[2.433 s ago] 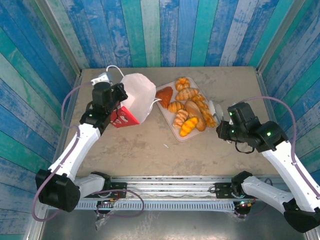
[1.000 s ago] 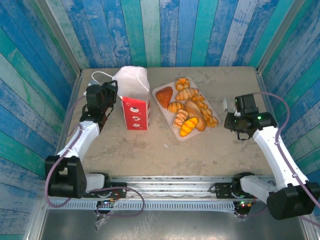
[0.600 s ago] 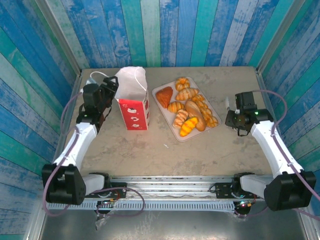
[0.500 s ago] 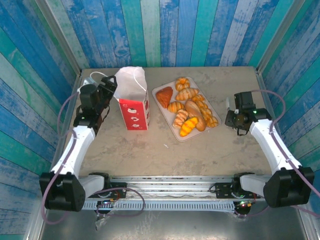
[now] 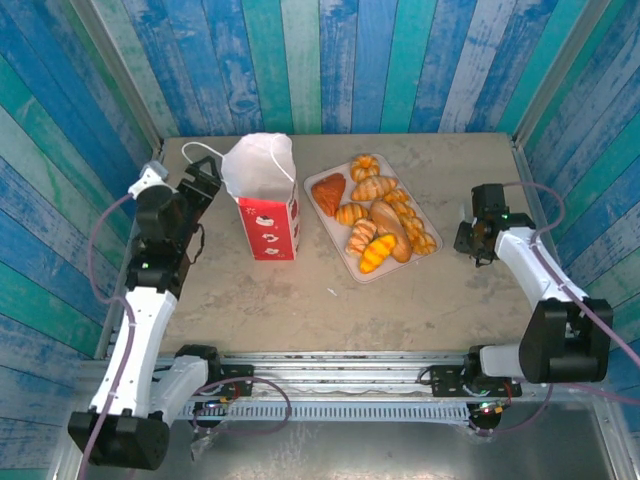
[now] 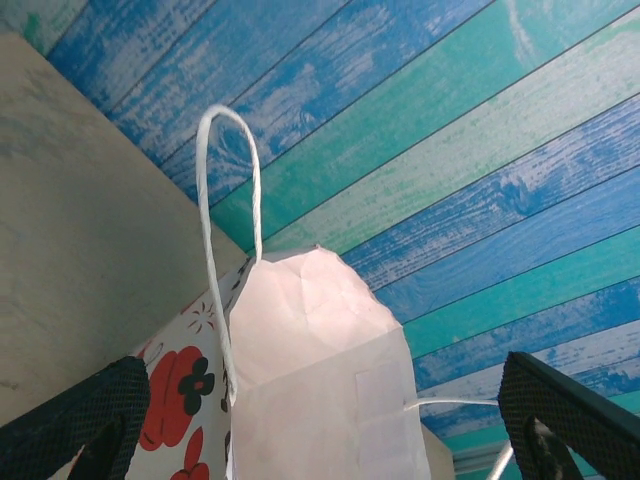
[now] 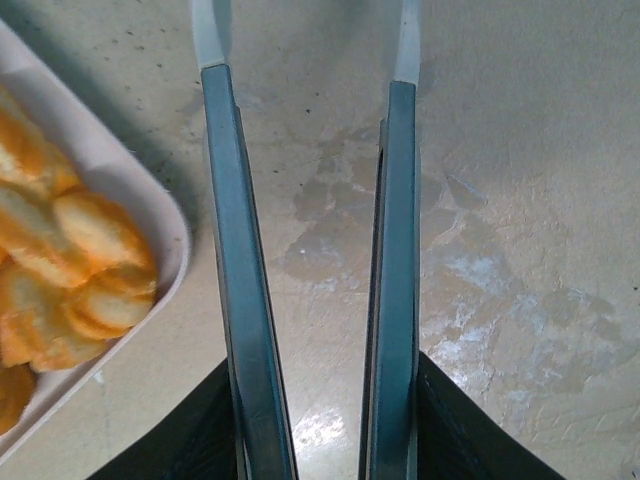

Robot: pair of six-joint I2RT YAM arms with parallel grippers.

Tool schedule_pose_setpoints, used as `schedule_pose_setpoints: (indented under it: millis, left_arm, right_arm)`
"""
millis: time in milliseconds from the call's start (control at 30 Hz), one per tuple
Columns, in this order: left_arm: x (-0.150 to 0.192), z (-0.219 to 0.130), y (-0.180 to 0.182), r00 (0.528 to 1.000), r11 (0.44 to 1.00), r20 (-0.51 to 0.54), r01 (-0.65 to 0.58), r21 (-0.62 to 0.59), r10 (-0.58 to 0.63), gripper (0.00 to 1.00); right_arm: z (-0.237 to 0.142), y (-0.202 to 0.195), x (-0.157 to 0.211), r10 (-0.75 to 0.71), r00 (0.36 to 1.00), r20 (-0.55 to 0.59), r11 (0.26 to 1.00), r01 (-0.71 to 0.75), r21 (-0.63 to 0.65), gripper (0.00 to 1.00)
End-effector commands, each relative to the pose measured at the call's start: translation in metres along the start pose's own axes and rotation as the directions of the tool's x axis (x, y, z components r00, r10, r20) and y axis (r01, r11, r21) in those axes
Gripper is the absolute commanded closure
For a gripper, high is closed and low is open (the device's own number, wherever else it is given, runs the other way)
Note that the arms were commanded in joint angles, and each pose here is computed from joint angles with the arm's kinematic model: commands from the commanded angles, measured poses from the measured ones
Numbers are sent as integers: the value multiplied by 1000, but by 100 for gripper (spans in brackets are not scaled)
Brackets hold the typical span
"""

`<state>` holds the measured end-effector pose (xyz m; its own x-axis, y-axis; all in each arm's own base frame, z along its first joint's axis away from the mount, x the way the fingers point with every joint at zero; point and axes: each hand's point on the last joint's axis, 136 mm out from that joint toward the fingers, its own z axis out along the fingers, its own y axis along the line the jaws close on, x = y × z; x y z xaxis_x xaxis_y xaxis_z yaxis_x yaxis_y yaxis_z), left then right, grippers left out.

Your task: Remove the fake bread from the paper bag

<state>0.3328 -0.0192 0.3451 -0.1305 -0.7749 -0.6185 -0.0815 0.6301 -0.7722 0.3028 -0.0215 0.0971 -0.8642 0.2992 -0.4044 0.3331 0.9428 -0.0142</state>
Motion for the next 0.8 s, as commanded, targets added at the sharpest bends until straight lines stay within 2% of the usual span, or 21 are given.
schedule_pose_setpoints:
  millis: [0,300,500,600,767]
  left_arm:
    - [-9,-20,8,994,995,52,-95,-39,97,6]
    - [-21,-51,28,969,971,130,-193,-142,211,6]
    - [-27,-59,37,960,962,163,-197,-190,228,6]
    - [-26,-58,41,959,959,162,-196,-204,231,6]
    - [-25,-59,48,958,953,161,-196,-230,236,6]
  right_arm:
    - [15,0,-3,-9,1000,-4,1000,9,-7,58]
    - [42,4,3,-12,996,-83,1000,11,-15,55]
    - [58,-6,29,6,985,-172,1000,-2,21,52]
    - [64,-11,41,21,977,-211,999,-13,35,44]
    - [66,-15,46,44,973,-227,999,-36,37,37]
